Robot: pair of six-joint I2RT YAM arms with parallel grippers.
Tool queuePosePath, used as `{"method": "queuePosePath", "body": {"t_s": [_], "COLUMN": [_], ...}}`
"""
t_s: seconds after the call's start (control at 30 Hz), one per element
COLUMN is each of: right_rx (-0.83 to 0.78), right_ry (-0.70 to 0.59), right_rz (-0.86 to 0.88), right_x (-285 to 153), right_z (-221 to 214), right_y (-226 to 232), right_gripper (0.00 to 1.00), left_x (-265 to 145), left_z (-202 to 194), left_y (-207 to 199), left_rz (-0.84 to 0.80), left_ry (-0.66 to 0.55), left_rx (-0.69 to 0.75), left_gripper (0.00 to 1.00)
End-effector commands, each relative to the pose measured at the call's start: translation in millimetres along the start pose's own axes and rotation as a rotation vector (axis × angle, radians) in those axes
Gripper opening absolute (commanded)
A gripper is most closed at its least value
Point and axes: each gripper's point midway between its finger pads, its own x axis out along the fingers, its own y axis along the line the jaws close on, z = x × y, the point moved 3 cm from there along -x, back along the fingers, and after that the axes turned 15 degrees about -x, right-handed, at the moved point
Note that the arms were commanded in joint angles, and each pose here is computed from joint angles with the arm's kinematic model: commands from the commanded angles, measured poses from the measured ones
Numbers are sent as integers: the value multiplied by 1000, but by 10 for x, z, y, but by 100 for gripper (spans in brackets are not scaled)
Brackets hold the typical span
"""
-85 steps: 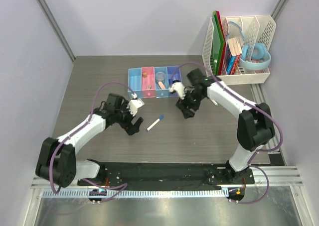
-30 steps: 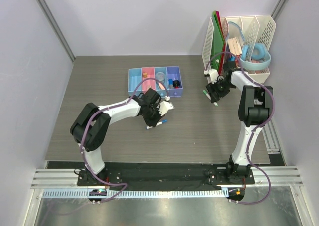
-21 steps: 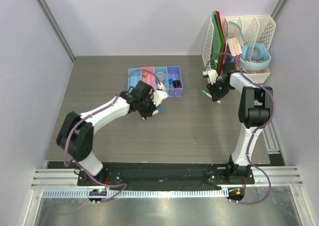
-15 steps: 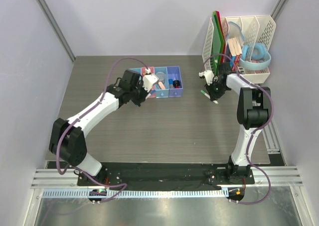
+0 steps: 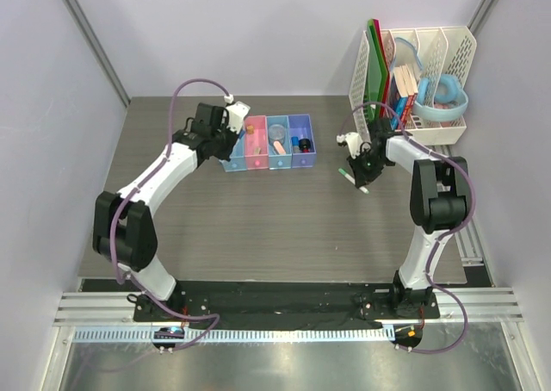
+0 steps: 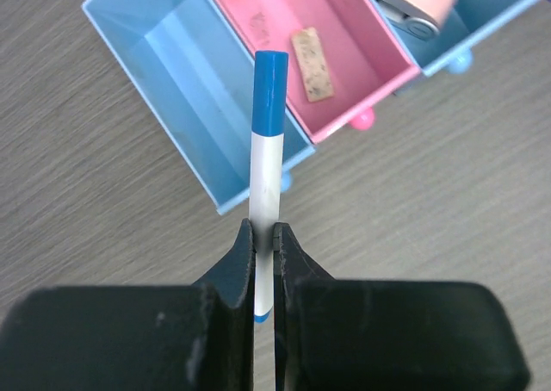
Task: Sort the stationery into containers
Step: Pick up the pen from the storage box.
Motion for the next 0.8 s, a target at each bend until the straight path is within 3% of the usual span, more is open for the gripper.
{"method": "queuePosePath", "body": {"t_s": [0.0,0.37,0.77], "right_rx": [65,-9,-68], "right_ry": [-17,-259,-584], "right_rz": [125,95,82], "right_x": [-261,-913,-1726], "right_z": [93,1096,2068], "right_y": [444,773,885], "right_gripper": [1,1,1], "left_x": [61,513,959], "left_z": [347,535,268], "left_y": [168,290,362], "left_rz": [50,6,4], "left_ry": [-91,-38,71], "left_rx": [-91,-246,-319], "left_gripper": [0,0,0]}}
